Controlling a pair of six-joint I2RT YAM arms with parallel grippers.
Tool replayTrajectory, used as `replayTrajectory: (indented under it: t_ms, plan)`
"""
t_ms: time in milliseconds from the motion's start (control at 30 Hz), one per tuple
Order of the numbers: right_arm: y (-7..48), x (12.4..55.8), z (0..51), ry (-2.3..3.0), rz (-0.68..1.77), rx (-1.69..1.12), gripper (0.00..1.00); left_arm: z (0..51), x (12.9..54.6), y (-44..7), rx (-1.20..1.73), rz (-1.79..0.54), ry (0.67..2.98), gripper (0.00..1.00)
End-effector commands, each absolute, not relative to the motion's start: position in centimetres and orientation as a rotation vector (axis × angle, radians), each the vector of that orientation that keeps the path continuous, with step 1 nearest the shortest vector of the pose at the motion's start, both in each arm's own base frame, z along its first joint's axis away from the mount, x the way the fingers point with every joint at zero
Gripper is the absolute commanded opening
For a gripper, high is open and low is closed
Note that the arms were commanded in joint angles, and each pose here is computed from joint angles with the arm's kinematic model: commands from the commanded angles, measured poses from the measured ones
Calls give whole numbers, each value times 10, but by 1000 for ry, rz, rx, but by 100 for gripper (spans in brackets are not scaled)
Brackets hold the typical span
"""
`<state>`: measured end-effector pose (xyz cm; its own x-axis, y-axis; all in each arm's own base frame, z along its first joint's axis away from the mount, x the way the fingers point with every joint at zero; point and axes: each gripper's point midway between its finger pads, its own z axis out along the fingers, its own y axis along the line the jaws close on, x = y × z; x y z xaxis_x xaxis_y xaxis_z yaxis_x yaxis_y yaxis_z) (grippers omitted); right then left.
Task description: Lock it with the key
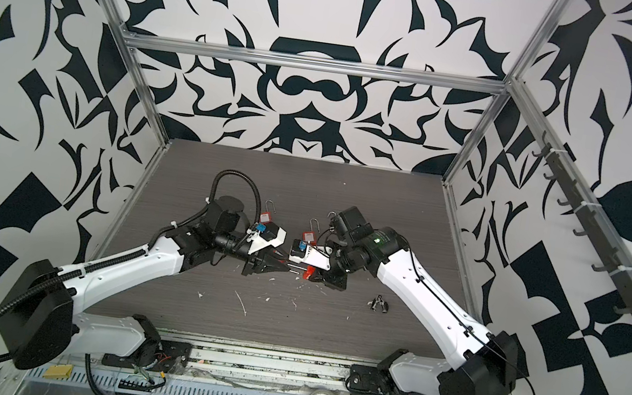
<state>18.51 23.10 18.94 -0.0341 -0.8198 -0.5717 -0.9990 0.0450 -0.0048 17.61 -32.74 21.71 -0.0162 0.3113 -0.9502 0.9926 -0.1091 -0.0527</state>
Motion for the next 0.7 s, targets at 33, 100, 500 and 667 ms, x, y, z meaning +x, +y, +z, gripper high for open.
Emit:
replayTrajectory:
  t_ms: [33,100,500,667]
  plan:
    - [237,181,211,1831,608,-1822,9,206,173,-330,1558,-1117,1435,21]
    - [237,181,212,1830,609,-1823,8,206,173,-331,1562,-1112,1429,16]
    - [248,189,228,1690,586,-1790,6,216,158,-338,1582,-1283,1405,0]
    - [262,169,251,1546,759,-1782,3,213,157,-344,1599,-1272,1398,0]
